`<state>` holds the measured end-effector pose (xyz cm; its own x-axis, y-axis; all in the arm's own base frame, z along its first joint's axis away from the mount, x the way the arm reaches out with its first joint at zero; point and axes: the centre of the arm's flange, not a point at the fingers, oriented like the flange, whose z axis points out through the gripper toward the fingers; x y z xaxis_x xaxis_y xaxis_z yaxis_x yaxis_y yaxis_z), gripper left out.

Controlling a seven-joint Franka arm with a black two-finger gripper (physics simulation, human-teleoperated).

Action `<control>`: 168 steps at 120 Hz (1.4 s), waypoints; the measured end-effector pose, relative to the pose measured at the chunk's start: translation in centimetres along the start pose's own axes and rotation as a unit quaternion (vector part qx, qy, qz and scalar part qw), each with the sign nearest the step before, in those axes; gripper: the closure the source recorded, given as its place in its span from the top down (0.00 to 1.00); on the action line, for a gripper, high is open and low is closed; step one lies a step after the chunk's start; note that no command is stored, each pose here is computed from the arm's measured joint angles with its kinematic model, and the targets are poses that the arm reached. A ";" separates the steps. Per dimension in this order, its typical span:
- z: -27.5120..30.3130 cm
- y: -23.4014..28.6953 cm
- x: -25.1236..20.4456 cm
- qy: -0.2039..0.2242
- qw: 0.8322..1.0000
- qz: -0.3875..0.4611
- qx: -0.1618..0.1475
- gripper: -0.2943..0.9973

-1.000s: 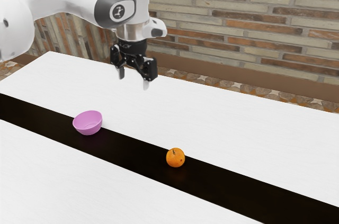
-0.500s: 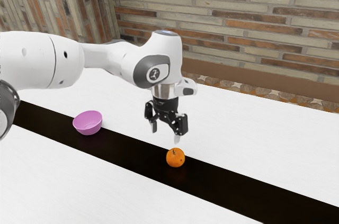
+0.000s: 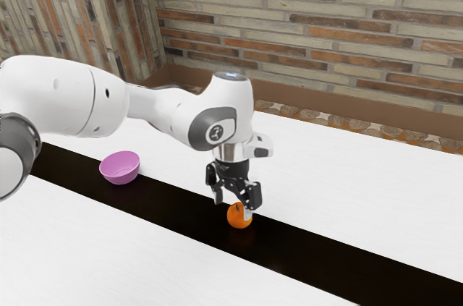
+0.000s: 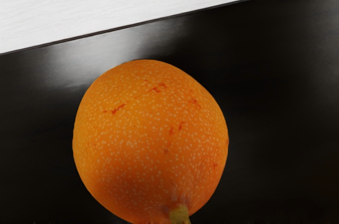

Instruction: Place the pear in the bowl.

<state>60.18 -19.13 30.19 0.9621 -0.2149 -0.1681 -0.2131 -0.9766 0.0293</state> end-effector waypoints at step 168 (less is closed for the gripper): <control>4.2 -1.0 1.9 0.044 0.999 0.019 -0.010 0.58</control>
<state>61.54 -18.50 25.65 0.9650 -0.2502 -0.0784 -0.2465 -0.9677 0.0535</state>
